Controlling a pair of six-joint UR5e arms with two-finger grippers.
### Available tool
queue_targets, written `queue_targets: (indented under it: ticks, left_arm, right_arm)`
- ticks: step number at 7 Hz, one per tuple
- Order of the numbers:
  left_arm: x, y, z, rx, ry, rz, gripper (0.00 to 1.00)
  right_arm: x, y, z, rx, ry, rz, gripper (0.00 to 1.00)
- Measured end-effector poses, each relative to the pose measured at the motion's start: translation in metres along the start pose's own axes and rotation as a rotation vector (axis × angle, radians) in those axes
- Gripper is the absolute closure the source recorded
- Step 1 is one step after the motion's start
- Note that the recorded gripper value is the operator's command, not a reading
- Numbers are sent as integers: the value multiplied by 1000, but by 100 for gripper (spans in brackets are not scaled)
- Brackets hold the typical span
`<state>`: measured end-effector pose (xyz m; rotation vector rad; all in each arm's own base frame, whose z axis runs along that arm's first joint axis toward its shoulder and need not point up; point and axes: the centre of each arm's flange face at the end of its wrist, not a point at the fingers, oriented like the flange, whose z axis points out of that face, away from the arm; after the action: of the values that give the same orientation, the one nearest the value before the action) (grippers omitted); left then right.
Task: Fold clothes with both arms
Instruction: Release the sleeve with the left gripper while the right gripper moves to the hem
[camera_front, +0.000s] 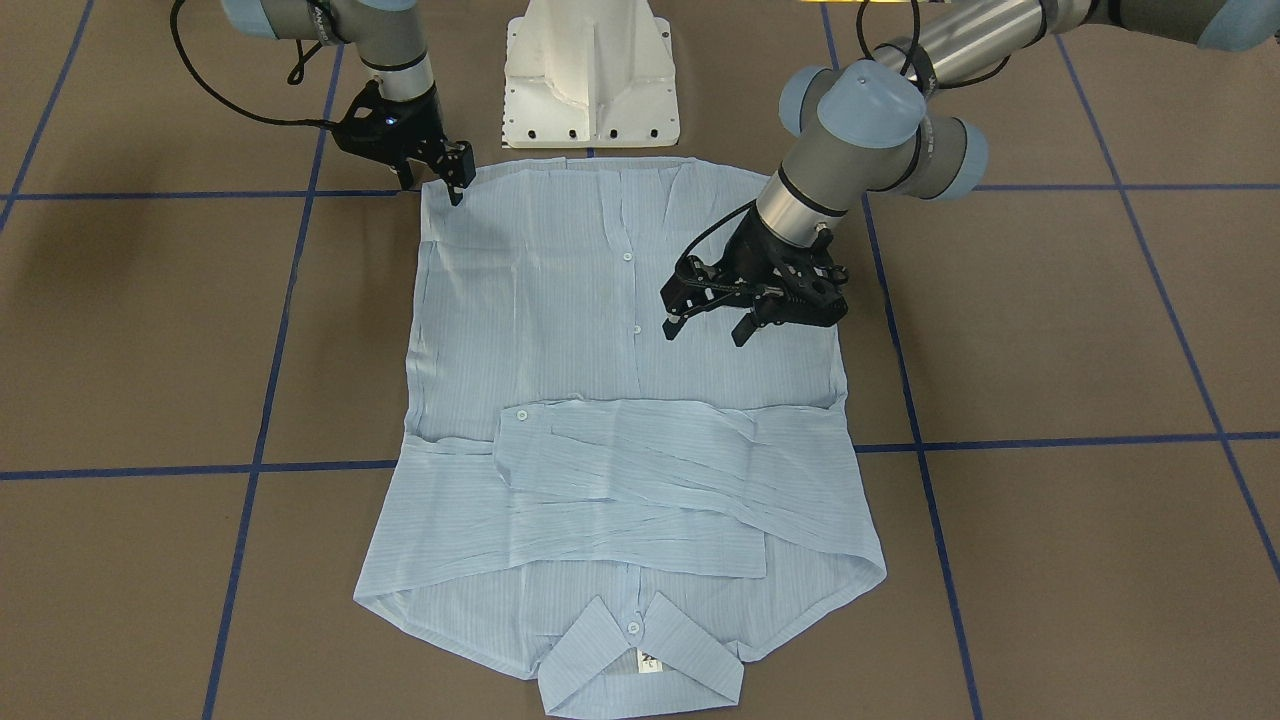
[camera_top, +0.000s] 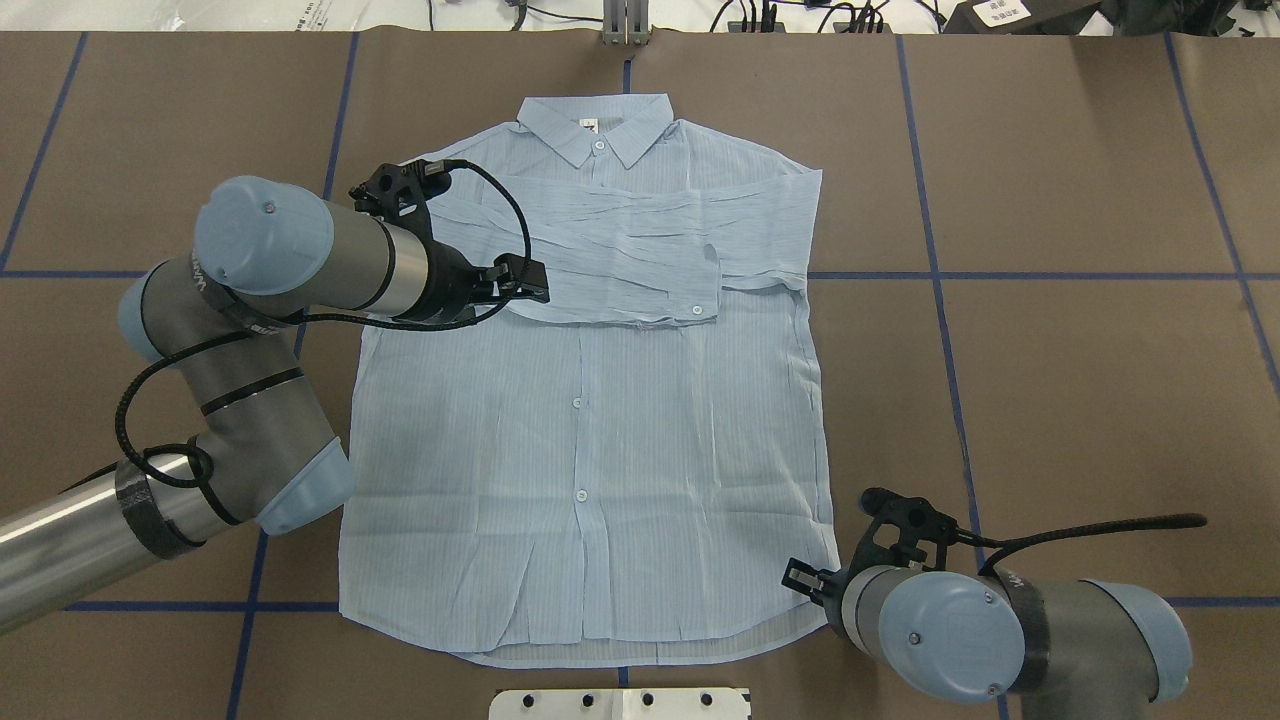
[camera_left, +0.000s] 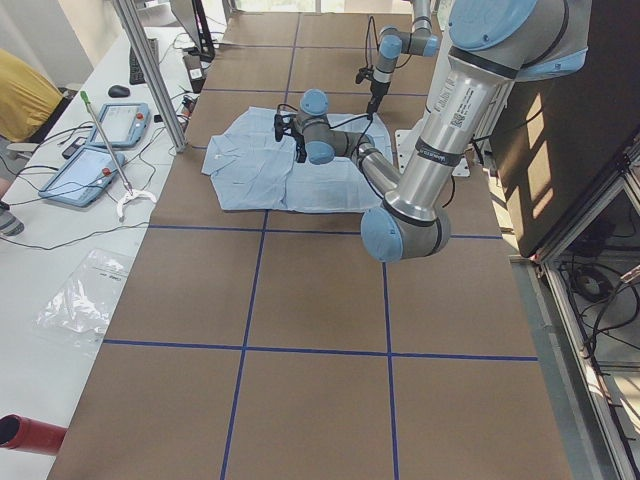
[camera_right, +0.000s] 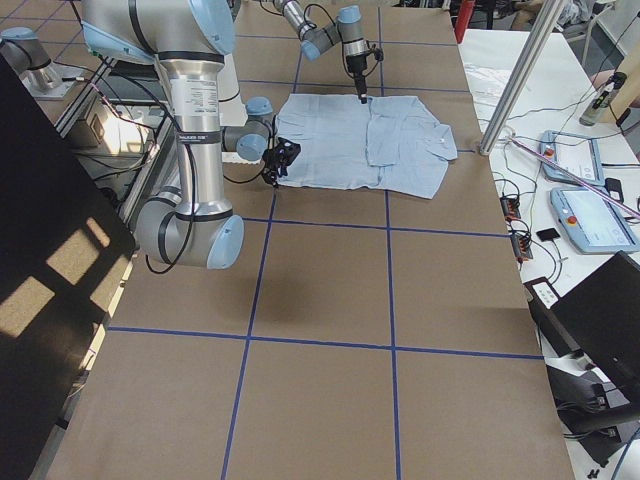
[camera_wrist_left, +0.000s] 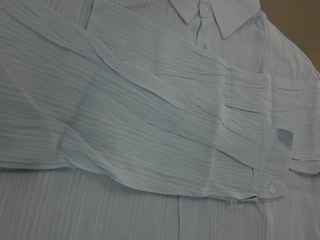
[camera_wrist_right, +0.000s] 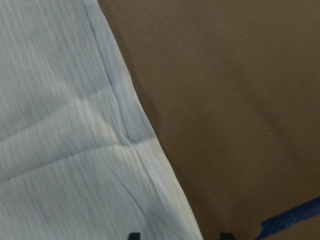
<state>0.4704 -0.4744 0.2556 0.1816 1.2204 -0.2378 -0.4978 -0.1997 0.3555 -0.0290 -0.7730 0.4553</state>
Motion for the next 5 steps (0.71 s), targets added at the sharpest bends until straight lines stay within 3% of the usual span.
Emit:
queue_targets:
  ticks: [5]
  left_arm:
    - [-13,3,-9,3,-5,-13,0]
  right_arm:
    - [18,-3,-20,-14,-6,-7,100]
